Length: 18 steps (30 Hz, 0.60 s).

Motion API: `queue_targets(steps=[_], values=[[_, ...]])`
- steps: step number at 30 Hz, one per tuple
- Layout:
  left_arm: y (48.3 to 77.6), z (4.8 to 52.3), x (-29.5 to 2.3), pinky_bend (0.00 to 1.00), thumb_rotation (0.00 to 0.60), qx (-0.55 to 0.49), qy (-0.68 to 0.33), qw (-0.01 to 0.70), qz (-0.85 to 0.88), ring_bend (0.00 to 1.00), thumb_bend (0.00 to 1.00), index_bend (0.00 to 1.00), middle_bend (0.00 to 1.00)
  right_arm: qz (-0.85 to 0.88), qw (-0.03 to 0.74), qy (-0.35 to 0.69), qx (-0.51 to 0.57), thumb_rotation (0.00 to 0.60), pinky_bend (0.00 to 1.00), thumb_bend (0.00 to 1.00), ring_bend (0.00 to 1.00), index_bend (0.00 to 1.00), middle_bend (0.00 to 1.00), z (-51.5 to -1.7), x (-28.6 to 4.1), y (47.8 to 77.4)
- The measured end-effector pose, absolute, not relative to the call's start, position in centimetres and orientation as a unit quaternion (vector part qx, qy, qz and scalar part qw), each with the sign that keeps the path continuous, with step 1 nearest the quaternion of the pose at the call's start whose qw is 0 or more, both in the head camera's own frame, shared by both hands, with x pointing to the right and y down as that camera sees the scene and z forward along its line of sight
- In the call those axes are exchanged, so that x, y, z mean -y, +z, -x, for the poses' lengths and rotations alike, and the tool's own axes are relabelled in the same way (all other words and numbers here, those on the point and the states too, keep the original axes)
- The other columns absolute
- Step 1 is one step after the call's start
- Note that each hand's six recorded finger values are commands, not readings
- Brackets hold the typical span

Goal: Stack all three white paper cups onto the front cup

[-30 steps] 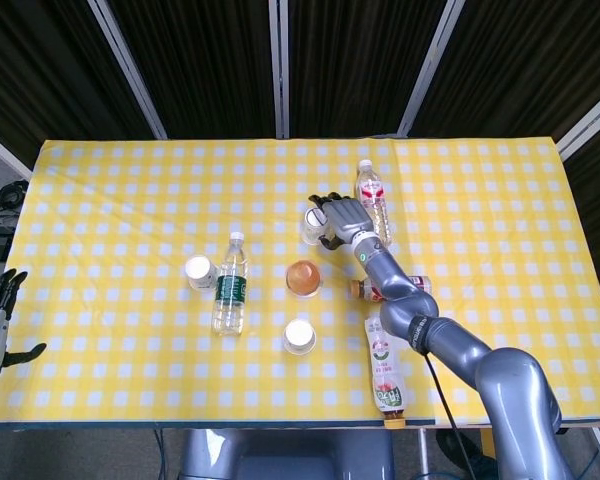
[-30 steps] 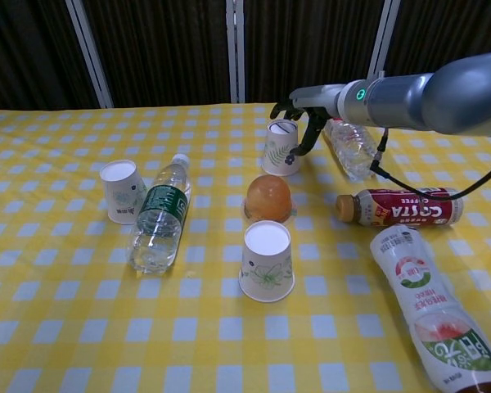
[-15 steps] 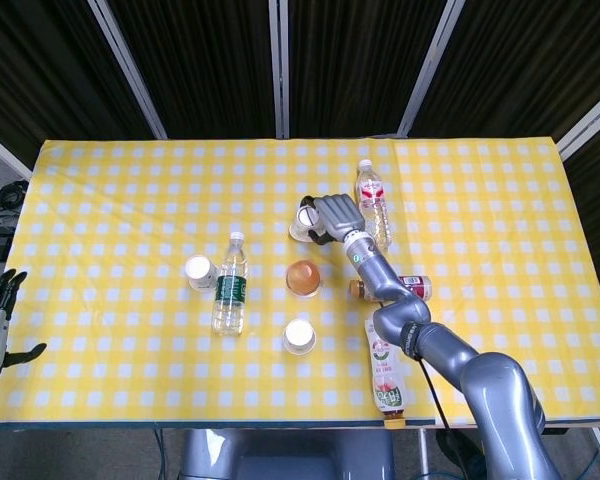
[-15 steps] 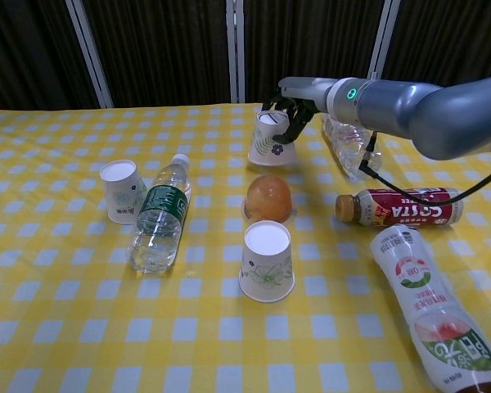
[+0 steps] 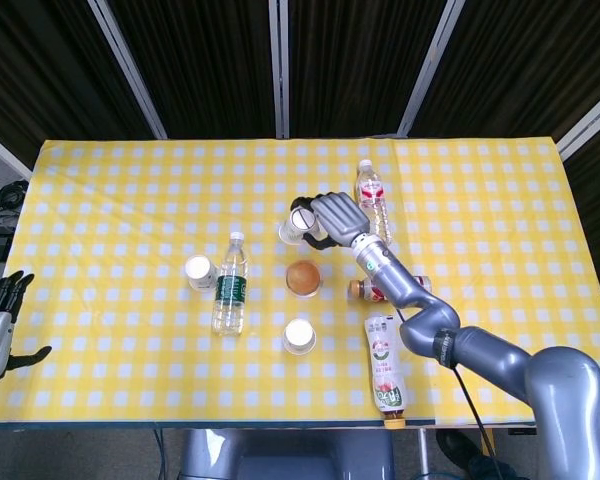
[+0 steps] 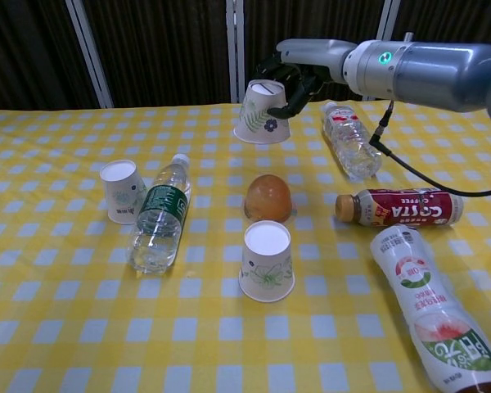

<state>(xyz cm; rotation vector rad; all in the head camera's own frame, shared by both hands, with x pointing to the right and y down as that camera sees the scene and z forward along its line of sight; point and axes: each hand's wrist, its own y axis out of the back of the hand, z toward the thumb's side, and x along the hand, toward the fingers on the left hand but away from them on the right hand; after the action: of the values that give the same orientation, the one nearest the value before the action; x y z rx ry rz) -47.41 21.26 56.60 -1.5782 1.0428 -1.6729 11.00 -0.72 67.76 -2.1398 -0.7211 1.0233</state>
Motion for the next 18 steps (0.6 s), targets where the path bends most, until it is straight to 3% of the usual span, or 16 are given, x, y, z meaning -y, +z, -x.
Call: queue_targets(steps=[10,18], values=[[56.5,46.8,-21.5,0.00,0.600,-0.388,-0.624,0.304,0.606,0.00,0.00,0.00,0.00,0.850,0.328,0.358,0.207,0.600,0.37,0.34,0.37,0.33,0.44,-13.5,-5.9,62.1],[56.4,46.4,-21.7,0.00,0.600,-0.385,-0.619,0.305,0.612,0.00,0.00,0.00,0.00,0.853,0.357,0.342,0.163,0.600,0.37,0.34,0.37,0.33,0.43,-14.5,-10.4,60.2]])
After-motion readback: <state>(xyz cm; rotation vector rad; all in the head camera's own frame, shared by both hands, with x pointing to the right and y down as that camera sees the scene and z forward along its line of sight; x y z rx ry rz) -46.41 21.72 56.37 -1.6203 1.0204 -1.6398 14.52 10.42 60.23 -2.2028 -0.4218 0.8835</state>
